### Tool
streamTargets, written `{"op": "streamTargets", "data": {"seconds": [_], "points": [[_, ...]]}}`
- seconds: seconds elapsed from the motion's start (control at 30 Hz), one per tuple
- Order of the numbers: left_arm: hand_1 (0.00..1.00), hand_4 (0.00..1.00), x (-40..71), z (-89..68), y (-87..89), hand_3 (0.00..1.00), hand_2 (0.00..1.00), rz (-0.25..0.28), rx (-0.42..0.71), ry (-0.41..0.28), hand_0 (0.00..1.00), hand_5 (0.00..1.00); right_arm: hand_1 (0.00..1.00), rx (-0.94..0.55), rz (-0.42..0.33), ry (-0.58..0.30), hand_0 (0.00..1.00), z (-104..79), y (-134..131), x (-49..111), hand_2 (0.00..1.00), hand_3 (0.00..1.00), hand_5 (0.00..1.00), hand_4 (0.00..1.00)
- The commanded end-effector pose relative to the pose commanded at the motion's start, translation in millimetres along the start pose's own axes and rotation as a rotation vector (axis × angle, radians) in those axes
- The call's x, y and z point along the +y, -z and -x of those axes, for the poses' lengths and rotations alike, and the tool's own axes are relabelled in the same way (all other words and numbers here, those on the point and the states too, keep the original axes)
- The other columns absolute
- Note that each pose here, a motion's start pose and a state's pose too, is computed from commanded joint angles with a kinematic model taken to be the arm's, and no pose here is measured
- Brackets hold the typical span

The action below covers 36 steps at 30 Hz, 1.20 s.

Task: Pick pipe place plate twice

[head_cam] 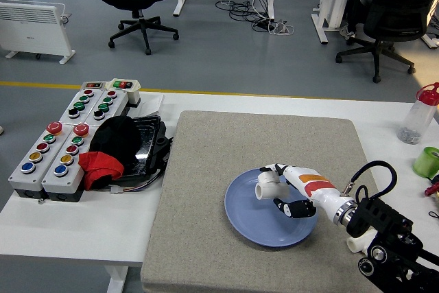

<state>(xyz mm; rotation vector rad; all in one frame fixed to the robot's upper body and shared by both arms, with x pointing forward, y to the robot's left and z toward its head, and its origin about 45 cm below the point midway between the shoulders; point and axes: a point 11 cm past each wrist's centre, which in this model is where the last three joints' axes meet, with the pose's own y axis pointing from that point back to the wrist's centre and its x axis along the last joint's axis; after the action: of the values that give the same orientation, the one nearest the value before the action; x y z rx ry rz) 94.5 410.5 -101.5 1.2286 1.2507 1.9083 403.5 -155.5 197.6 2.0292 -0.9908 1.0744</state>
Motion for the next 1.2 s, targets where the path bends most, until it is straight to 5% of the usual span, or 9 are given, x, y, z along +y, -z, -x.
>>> {"op": "streamTargets", "data": {"seconds": [0.03,0.2,0.23,0.7,1.0,1.2], "points": [[0.761,0.416,0.0,0.1,-0.1,0.679,0.725,0.0,0.001,0.0,0.721,0.998,0.806,0.018,-0.001,0.018,0.847,2.2,0.9,-0.8,0.898,0.864,0.222,0.658],[0.761,0.416,0.1,0.3,-0.4,0.679,0.725,0.0,0.002,0.001,0.721,0.998,0.806,0.078,0.014,0.086,0.847,8.9,0.9,-2.7,0.898,0.864,0.222,0.658],[0.761,0.416,0.2,0.4,-0.5,0.679,0.725,0.0,0.002,0.001,0.721,0.998,0.942,0.084,0.014,0.094,0.998,9.9,1.0,-2.8,0.998,0.998,0.269,0.772],[0.761,0.416,-0.1,-0.2,0.2,0.679,0.725,-0.001,-0.001,0.0,0.721,0.998,0.967,0.039,-0.003,0.067,0.998,0.0,1.9,-1.3,0.998,0.998,0.315,0.843],[0.761,0.416,-0.5,-1.8,1.0,0.678,0.725,-0.002,-0.003,-0.004,0.721,0.998,0.962,-0.031,-0.007,-0.054,0.998,-42.0,-1.2,8.6,0.998,0.998,0.331,0.86],[0.761,0.416,-0.9,-2.9,1.9,0.677,0.724,-0.003,-0.005,-0.007,0.721,0.998,0.957,-0.055,0.057,-0.067,0.998,-66.7,-21.4,30.0,0.998,0.998,0.342,0.862]]}}
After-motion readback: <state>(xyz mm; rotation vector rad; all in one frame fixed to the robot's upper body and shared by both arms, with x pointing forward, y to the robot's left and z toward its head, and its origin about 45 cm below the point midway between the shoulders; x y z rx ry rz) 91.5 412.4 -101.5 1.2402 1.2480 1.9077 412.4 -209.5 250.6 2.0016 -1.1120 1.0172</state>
